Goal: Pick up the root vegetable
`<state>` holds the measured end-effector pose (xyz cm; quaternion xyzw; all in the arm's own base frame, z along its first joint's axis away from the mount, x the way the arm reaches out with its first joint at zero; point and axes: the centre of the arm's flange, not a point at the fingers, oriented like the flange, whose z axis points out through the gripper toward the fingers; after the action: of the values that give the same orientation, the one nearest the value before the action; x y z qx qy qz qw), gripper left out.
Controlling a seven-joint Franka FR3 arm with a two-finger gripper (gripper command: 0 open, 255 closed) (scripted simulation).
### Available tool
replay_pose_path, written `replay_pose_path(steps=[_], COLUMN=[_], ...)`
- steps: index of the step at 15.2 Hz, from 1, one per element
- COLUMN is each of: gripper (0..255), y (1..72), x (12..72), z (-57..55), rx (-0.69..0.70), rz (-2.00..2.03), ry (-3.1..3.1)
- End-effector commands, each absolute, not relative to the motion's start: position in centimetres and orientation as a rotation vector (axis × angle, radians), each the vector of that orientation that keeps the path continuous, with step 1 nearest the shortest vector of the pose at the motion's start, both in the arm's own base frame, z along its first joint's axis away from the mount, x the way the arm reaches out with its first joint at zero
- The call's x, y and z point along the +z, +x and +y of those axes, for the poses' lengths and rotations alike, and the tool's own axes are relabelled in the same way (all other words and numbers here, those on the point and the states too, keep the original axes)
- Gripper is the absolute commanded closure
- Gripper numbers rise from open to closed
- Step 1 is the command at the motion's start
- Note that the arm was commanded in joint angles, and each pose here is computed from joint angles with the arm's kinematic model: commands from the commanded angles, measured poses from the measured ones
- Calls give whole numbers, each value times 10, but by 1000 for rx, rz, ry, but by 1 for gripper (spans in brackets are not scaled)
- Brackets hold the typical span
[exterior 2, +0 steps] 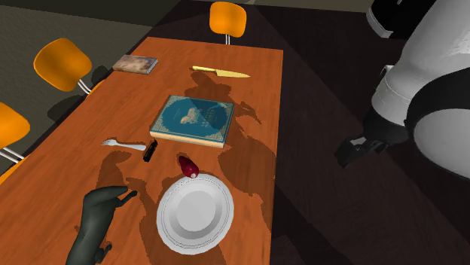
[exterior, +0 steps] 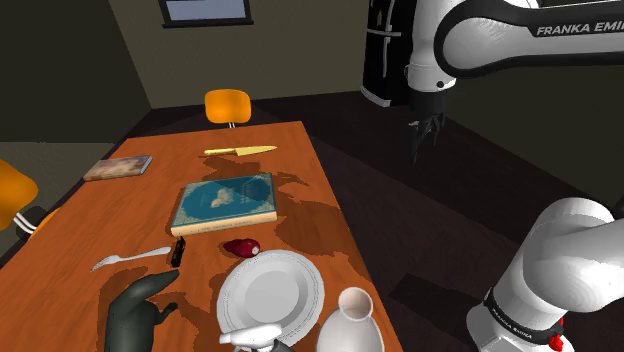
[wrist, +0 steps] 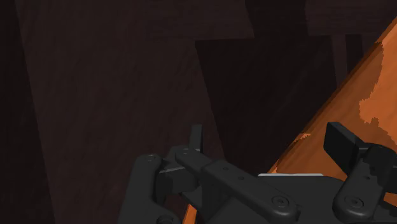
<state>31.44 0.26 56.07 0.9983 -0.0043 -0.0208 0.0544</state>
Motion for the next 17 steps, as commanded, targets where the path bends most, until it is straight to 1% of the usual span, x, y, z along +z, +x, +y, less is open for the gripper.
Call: replay_pose_path(steps=[1, 17], gripper=[0, 0], y=[314, 431], x=[561, 486], z=[3, 160], rx=[-63, -142], rz=[-13, 52], ry=[3032, 3079])
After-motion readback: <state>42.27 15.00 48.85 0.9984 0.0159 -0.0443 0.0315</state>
